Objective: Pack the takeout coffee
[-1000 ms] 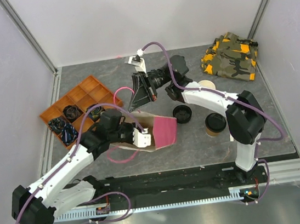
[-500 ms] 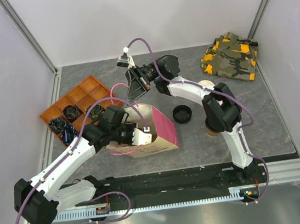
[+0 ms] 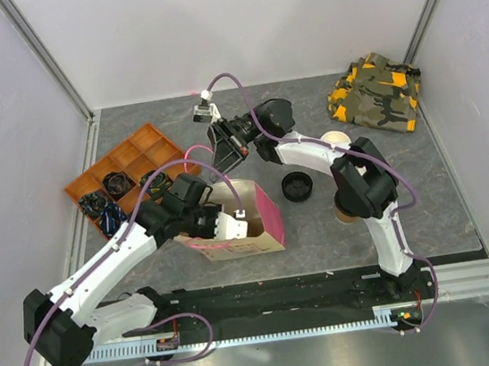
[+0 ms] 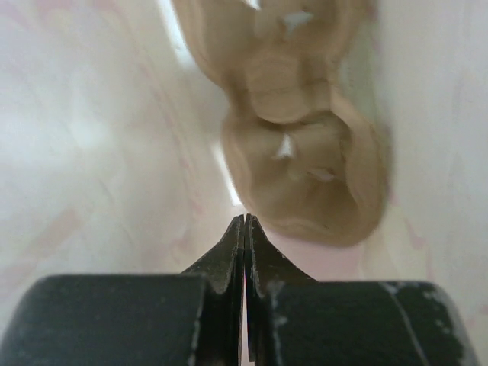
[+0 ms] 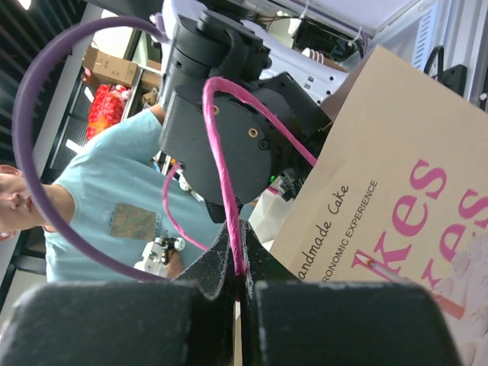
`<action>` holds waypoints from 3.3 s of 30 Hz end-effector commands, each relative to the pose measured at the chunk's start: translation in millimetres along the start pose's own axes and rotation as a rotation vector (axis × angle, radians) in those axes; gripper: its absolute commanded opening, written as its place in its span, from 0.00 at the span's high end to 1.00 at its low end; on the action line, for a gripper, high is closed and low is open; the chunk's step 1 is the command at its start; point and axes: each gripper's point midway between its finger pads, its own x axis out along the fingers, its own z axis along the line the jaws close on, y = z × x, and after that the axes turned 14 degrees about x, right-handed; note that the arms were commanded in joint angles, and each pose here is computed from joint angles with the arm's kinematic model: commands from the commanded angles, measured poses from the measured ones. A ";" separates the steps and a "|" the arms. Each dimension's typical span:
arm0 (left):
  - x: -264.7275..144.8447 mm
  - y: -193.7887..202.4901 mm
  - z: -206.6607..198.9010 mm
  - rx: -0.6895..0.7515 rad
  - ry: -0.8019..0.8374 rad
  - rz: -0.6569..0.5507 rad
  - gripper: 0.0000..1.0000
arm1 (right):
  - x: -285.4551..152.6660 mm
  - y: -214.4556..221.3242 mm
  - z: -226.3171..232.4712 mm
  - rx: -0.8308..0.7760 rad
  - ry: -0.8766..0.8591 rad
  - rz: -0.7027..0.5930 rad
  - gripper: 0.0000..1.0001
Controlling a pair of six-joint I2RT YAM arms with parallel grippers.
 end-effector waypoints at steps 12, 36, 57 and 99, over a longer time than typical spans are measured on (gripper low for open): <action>-10.6 -12.2 5.2 -0.039 -0.033 0.049 0.98 | -11.0 -39.4 82.7 -0.357 -0.079 -0.179 1.00; -17.3 -12.4 -15.0 -0.141 0.070 0.124 0.98 | -19.8 -31.3 9.5 -0.286 0.012 -0.318 1.00; 33.0 16.7 -60.6 -0.157 0.178 0.227 0.98 | -26.0 -10.0 -21.2 -0.345 0.195 -0.307 1.00; 32.1 22.0 -4.1 -0.134 0.053 0.319 0.98 | -29.9 -15.3 -37.8 -0.354 0.249 -0.303 1.00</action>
